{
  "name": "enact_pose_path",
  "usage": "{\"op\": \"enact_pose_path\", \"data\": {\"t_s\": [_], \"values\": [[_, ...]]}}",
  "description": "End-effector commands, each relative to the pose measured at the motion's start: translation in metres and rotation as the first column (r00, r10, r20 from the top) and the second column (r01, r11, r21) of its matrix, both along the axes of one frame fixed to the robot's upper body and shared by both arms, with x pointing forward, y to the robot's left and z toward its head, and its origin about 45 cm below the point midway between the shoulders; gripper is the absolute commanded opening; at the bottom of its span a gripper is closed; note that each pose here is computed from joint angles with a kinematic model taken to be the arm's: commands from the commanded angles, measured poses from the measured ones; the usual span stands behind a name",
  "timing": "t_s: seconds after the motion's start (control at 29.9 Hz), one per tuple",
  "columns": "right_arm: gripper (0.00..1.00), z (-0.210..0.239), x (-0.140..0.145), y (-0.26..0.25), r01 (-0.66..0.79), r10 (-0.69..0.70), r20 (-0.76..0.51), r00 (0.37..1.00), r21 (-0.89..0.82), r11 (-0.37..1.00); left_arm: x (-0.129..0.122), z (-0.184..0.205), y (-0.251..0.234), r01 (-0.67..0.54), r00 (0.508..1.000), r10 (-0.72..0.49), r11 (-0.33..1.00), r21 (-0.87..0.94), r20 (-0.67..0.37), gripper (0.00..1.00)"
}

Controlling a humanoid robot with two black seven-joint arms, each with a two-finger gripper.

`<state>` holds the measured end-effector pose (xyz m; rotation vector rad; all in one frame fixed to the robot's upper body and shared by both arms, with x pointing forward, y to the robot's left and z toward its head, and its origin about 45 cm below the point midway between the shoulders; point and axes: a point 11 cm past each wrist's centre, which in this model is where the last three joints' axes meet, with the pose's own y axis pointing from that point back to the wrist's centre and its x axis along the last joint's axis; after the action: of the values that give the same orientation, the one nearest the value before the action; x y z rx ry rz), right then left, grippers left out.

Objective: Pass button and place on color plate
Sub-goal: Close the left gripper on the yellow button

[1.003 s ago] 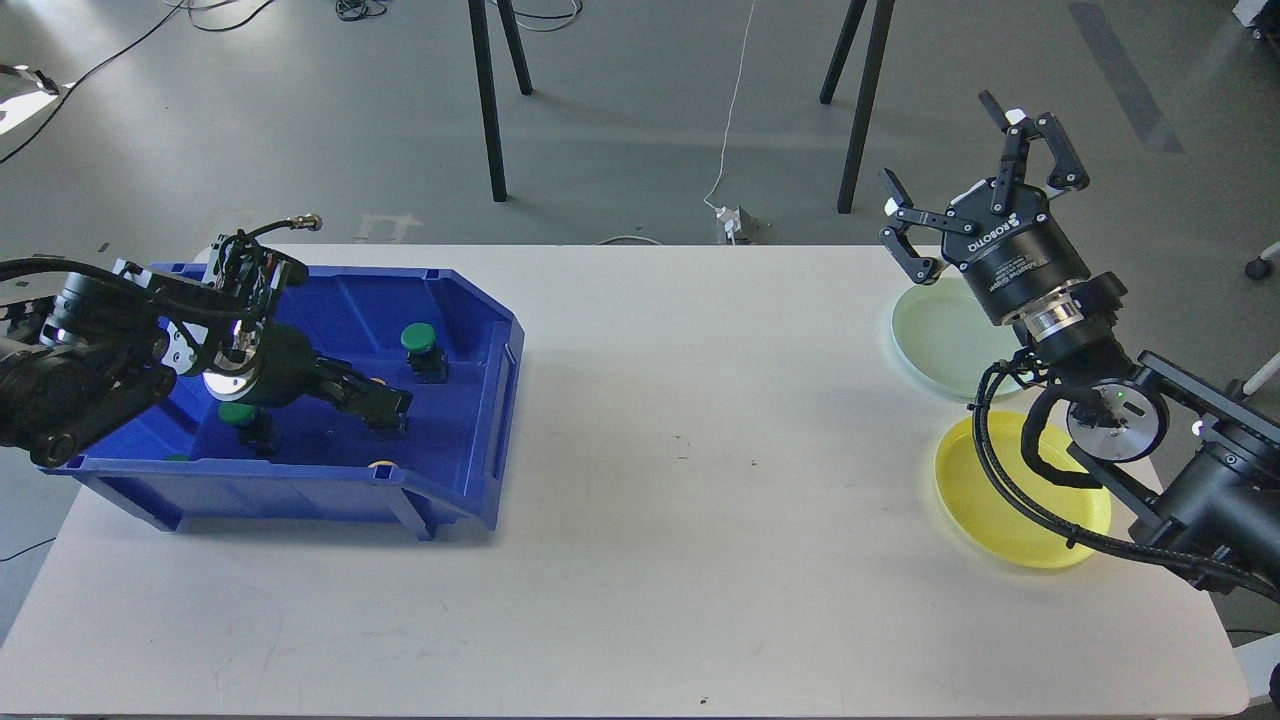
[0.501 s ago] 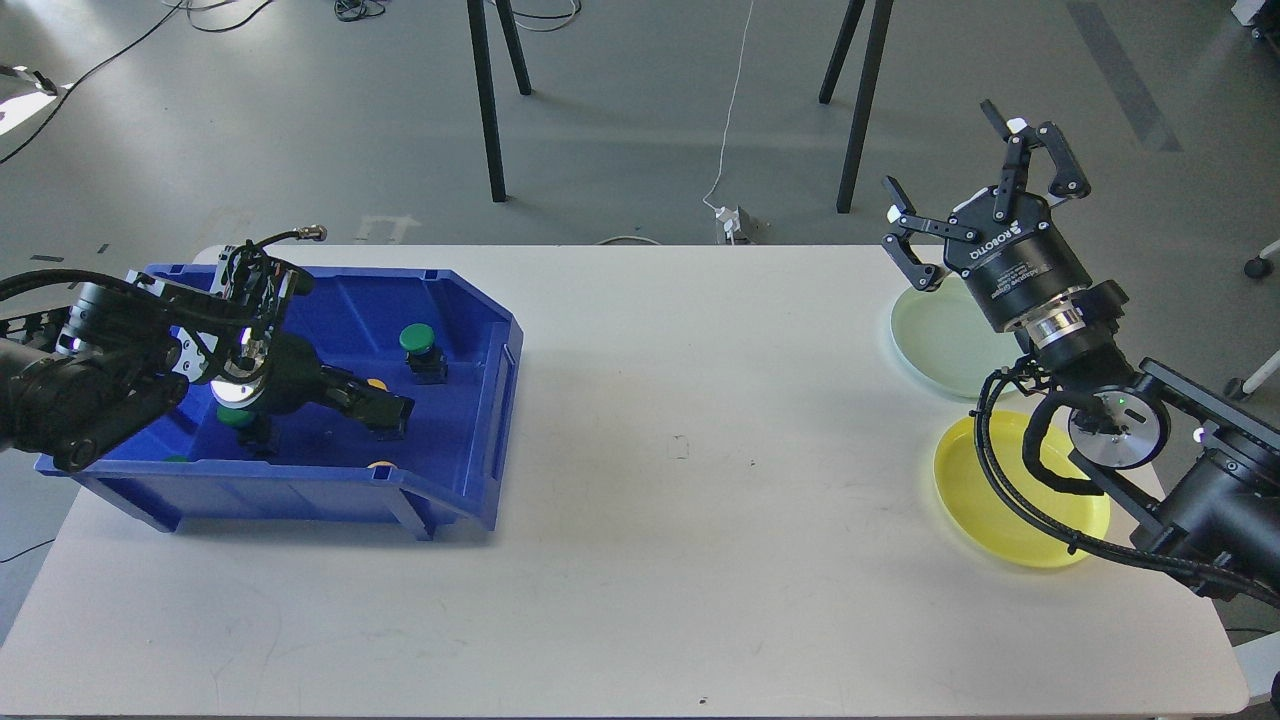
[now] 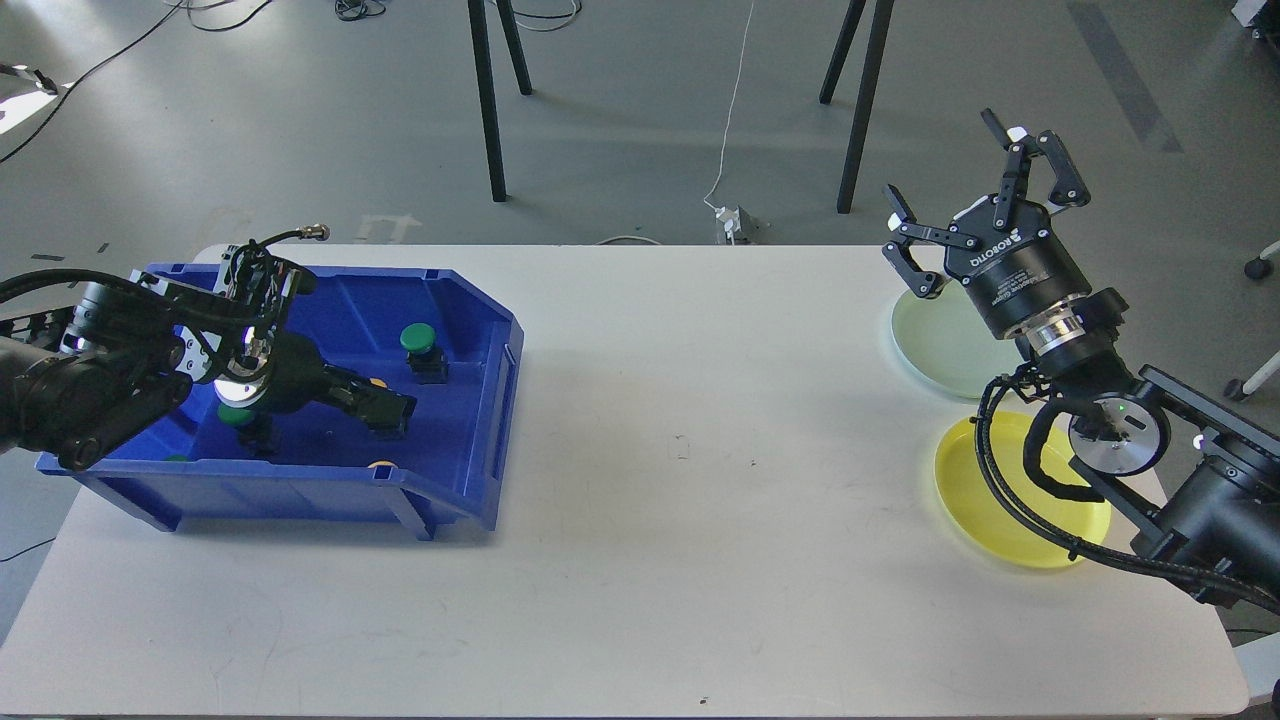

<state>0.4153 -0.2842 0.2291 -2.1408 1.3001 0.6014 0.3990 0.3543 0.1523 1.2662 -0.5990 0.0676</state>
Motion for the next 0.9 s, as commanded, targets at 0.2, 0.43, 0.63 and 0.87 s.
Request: {"op": "enact_pose_path", "data": {"t_s": [0.2,0.43,0.63,0.87], "values": [[0.99,-0.003,-0.001,-0.001,0.003,-0.003,-0.006,1.000,-0.002,1.000,0.002,-0.002,-0.002,-0.003,1.000,0.003,1.000,0.003,0.000,0.66],[0.99,-0.006,-0.003,-0.003,0.006,-0.006,-0.013,1.000,-0.003,1.000,0.002,-0.003,-0.003,-0.002,1.000,0.002,1.000,0.002,-0.001,0.60],[0.99,-0.008,-0.004,-0.003,0.007,-0.007,-0.017,1.000,-0.004,1.000,-0.003,-0.009,-0.001,-0.005,1.000,0.005,1.000,0.004,-0.016,0.51],[0.99,-0.010,-0.005,-0.004,0.010,-0.010,-0.024,1.000,-0.004,1.000,-0.006,-0.013,0.001,-0.008,1.000,0.008,1.000,0.005,-0.024,0.33]]}}
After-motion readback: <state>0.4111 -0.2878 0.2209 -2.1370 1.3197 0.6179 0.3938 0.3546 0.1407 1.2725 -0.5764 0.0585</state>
